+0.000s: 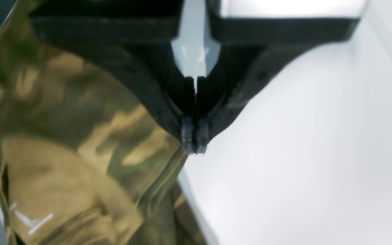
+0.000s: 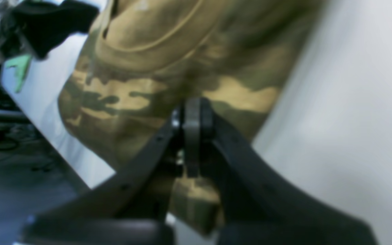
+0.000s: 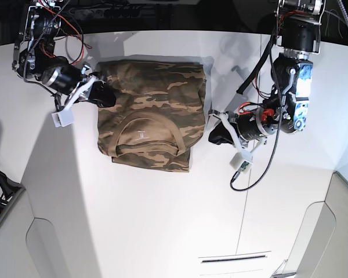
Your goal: Fold the T-shirt properly
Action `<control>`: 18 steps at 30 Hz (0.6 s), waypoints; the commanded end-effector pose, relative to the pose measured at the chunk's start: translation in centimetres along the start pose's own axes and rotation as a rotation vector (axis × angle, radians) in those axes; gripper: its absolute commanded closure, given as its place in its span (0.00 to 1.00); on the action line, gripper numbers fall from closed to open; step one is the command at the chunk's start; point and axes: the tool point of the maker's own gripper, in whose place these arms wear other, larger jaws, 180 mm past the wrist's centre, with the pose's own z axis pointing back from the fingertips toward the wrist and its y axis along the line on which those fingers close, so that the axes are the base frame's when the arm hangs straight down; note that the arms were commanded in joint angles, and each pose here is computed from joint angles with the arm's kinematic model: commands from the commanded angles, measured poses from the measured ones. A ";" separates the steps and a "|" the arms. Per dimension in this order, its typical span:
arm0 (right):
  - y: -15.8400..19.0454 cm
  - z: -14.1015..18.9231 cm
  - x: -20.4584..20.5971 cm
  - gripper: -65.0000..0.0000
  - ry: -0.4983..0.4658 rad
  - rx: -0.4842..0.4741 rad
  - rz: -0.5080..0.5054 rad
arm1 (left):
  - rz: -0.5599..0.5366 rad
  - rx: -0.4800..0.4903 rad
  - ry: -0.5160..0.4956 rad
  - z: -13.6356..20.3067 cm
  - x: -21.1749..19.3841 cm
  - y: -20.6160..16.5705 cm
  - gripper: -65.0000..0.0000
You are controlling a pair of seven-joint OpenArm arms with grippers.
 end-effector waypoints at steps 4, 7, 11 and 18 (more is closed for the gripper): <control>-0.8 3.0 0.2 1.00 0.002 -0.050 0.063 | -0.037 0.008 -0.018 2.7 -1.0 -0.6 1.00; -1.1 4.9 -1.5 1.00 0.053 -0.063 0.083 | -0.019 0.035 0.005 5.1 -3.5 -0.9 1.00; -1.2 7.3 -4.1 1.00 0.141 -0.041 0.074 | 0.065 0.052 0.030 9.1 -7.3 -1.7 1.00; -2.3 10.3 -9.3 1.00 0.326 -0.074 0.072 | 0.175 0.100 0.217 15.3 -17.0 -4.2 1.00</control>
